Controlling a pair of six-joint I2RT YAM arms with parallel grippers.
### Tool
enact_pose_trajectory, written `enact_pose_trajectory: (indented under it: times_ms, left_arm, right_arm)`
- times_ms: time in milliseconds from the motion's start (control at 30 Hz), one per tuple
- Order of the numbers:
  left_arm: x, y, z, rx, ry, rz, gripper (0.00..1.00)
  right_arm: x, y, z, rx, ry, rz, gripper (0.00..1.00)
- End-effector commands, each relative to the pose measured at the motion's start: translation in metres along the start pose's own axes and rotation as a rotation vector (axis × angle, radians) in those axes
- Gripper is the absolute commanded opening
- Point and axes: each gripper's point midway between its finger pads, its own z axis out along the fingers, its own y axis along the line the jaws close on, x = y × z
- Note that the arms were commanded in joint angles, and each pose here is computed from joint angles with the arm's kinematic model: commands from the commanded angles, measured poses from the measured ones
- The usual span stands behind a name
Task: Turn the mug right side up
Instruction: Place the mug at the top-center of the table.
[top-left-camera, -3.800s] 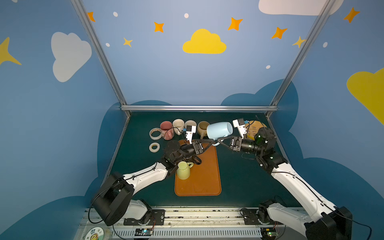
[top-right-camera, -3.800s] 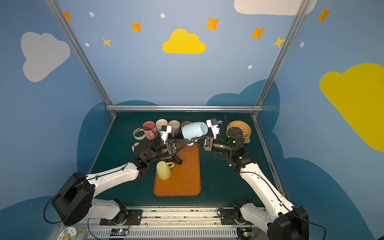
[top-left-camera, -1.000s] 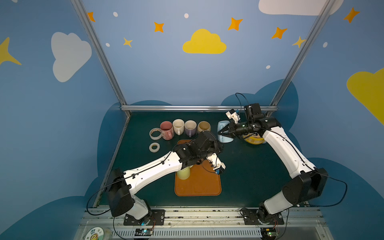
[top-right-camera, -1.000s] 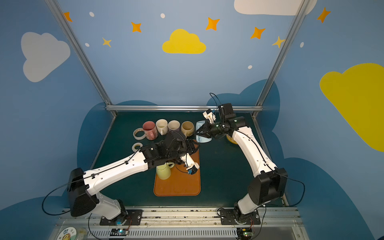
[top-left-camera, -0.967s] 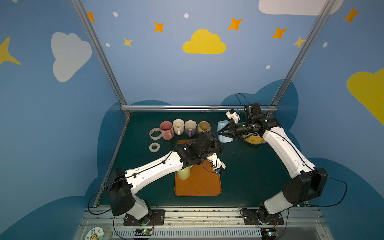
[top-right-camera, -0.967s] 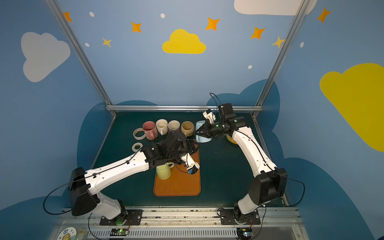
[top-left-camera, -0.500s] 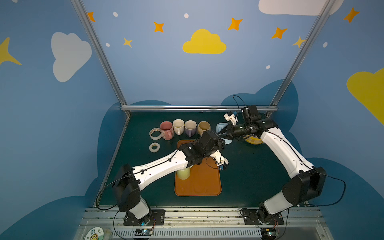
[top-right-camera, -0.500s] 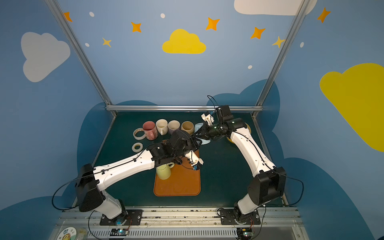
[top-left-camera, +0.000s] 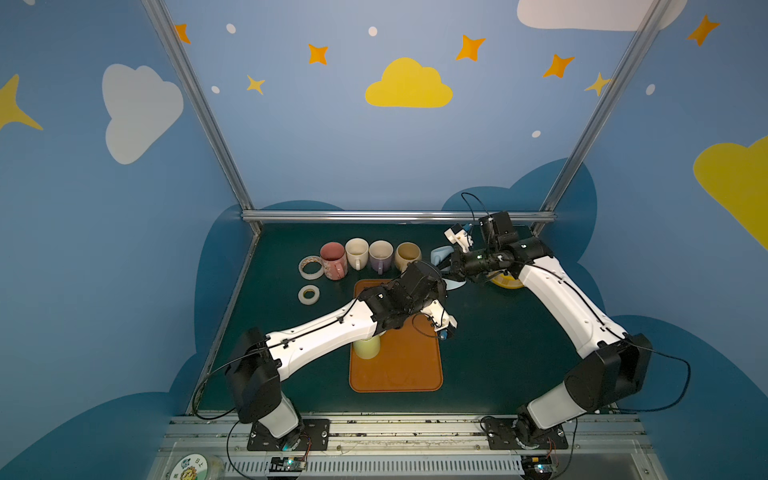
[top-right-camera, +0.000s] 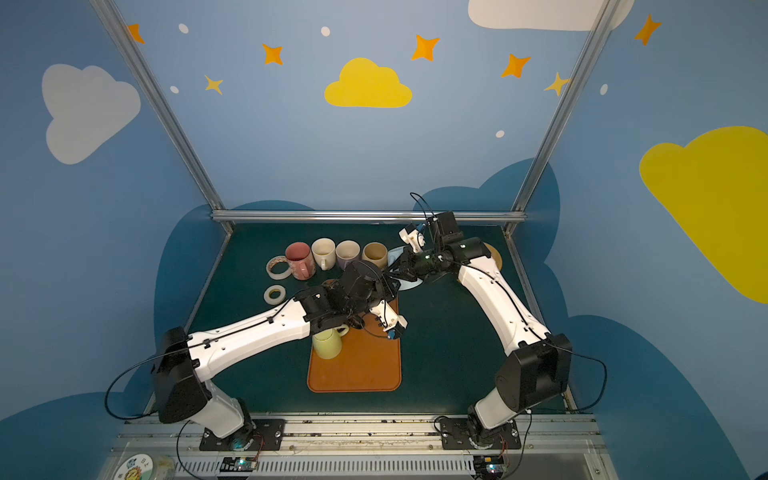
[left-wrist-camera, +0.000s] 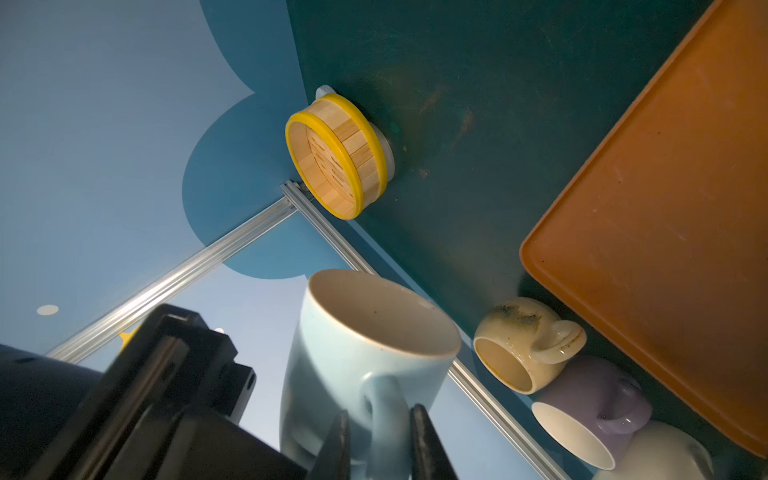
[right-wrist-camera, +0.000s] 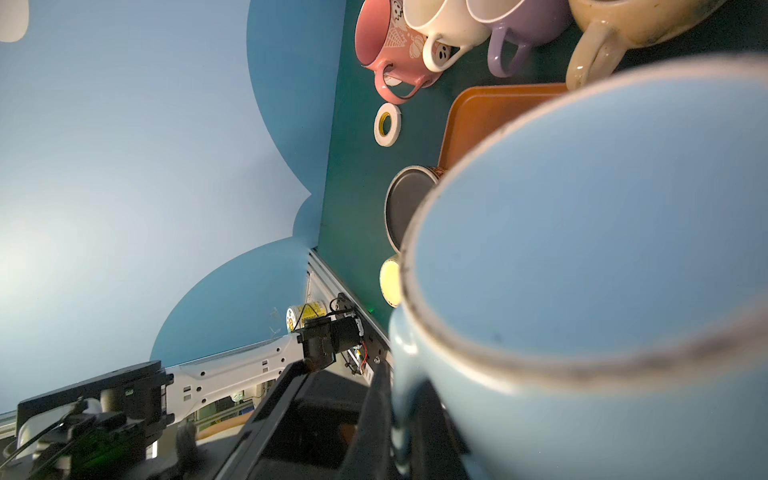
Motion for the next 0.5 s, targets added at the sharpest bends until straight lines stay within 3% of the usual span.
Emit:
enact_pose_trajectory:
  times_ms: [0, 200, 467]
  left_arm:
    - [0.005, 0.004, 0.007, -0.01, 0.038, -0.017, 0.19]
    - [0.001, 0.001, 0.014, -0.023, 0.064, -0.03, 0.04]
    - [-0.005, 0.004, 0.004, -0.076, 0.048, -0.108, 0.04]
  right_arm:
    - [0.005, 0.024, -0.01, -0.065, -0.018, -0.087, 0.0]
    - [0.008, 0.026, -0.008, -0.083, -0.006, -0.085, 0.0]
    - [0.015, 0.029, 0.0, -0.1, 0.017, -0.104, 0.0]
